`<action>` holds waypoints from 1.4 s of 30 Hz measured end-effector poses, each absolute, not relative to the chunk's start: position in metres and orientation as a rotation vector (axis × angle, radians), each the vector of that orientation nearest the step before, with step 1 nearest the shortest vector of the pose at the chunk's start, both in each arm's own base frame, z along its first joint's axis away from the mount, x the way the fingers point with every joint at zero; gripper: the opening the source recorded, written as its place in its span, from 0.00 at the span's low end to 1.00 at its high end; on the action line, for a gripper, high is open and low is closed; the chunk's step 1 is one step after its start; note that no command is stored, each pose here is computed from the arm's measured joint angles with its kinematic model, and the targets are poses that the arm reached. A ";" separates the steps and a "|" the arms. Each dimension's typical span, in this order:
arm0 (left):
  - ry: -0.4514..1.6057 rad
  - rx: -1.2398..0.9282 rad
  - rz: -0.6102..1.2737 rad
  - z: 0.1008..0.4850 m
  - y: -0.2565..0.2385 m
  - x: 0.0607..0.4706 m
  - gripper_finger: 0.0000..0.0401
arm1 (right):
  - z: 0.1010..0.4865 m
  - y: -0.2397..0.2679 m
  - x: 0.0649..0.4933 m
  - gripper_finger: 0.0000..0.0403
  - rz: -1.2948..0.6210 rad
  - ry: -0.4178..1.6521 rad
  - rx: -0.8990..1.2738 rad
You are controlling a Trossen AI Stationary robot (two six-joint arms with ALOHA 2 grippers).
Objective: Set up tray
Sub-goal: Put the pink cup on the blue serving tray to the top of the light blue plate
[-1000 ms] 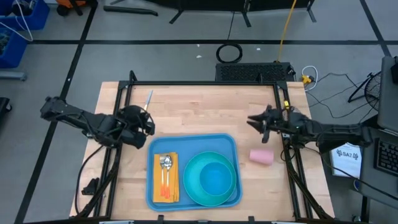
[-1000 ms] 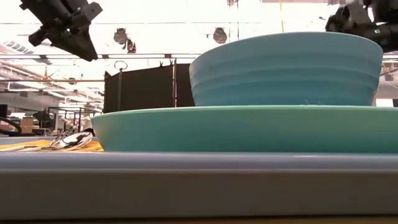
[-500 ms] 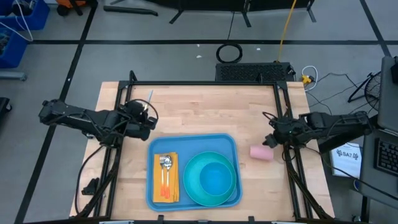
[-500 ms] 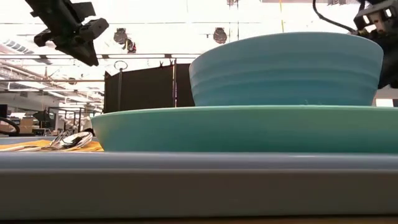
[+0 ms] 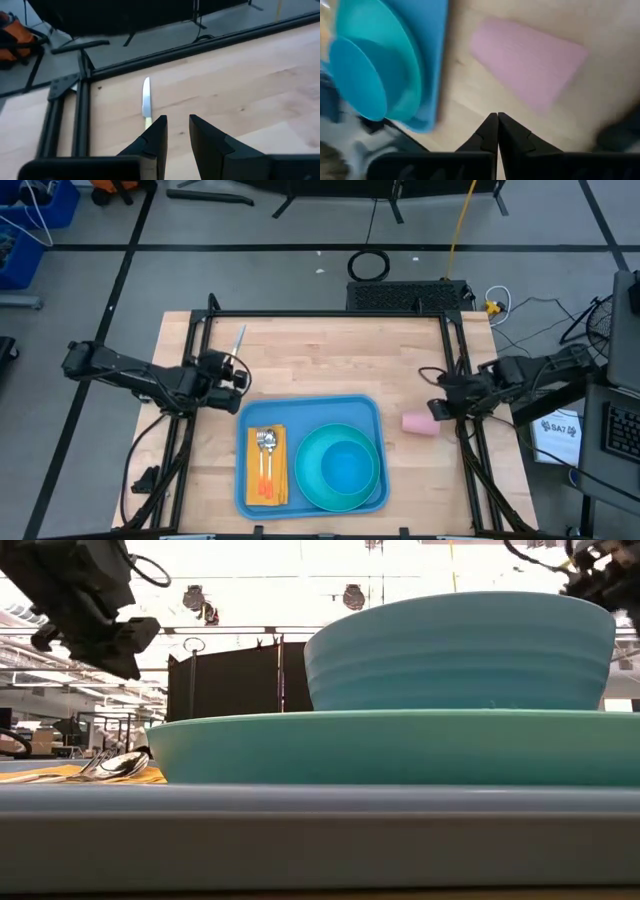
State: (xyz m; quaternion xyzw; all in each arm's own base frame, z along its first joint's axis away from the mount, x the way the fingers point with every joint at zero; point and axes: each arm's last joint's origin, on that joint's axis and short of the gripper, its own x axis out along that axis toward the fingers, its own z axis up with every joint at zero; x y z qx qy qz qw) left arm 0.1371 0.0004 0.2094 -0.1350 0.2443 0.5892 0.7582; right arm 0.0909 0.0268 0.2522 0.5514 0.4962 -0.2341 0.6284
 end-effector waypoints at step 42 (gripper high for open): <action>0.451 -0.245 1.149 0.222 0.001 0.138 0.21 | 0.178 0.077 0.133 0.39 -0.620 1.170 1.171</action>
